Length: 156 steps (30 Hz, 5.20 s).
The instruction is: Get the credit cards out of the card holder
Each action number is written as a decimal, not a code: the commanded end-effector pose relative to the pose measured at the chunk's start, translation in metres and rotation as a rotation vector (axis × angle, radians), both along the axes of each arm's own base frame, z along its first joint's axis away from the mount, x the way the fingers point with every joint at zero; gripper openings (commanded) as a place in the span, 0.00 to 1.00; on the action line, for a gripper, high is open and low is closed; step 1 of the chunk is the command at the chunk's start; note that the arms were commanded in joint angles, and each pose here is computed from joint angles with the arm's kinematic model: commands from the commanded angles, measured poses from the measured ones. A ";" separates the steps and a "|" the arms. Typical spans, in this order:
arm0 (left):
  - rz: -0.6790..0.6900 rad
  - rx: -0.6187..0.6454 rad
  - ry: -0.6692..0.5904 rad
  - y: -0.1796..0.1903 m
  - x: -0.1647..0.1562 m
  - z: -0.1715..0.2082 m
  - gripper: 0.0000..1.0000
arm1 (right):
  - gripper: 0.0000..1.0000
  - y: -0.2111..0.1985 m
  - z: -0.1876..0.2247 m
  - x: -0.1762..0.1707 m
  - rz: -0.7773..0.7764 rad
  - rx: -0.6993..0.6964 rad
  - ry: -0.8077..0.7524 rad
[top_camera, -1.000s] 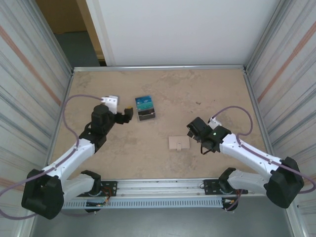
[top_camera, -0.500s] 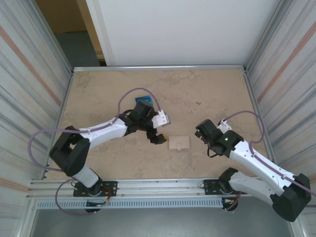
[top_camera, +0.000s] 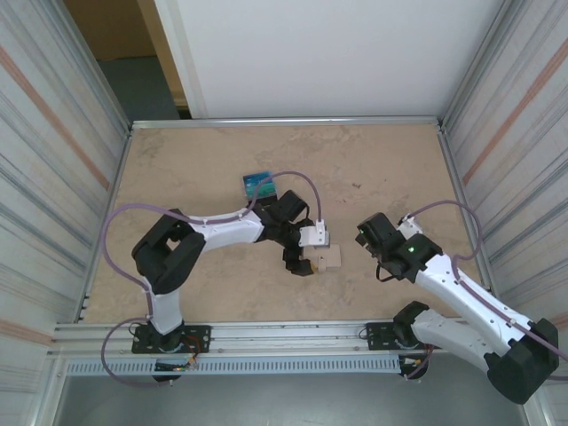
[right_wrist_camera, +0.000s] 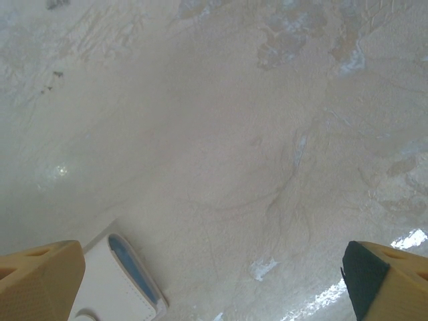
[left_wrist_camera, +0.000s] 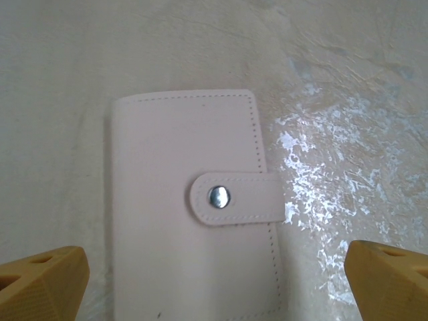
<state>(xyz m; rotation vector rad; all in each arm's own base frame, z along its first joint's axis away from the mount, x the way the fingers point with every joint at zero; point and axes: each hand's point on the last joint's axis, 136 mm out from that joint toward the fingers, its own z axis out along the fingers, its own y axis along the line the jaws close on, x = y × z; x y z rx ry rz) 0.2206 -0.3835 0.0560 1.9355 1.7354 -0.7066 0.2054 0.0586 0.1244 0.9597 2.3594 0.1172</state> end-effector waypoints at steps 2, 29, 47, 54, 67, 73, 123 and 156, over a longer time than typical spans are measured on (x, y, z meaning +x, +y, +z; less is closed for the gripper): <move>-0.038 0.024 -0.005 -0.008 -0.003 -0.009 0.99 | 0.99 -0.009 -0.005 -0.007 -0.019 -0.017 0.019; 0.106 0.131 -0.145 0.000 0.023 -0.036 0.71 | 0.99 0.005 -0.016 0.001 0.005 0.092 -0.011; 0.659 -0.166 -0.230 0.025 0.065 0.060 0.57 | 0.99 0.092 0.021 0.043 0.382 0.600 -0.298; 0.784 -0.314 -0.181 0.039 0.061 0.101 0.58 | 0.99 0.139 0.053 0.056 0.597 0.737 -0.376; 0.846 -0.359 -0.204 0.059 0.056 0.122 0.58 | 1.00 0.205 0.093 0.079 0.850 0.684 -0.424; 0.847 -0.385 -0.213 0.065 0.052 0.129 0.58 | 0.90 0.220 0.087 0.090 0.850 0.741 -0.420; 0.512 -0.670 0.363 0.107 -0.003 0.199 0.86 | 0.03 0.228 0.171 0.044 1.478 0.564 -0.577; 0.641 -0.707 0.151 0.108 0.015 0.189 0.00 | 0.77 0.208 0.175 0.068 1.166 0.276 -0.604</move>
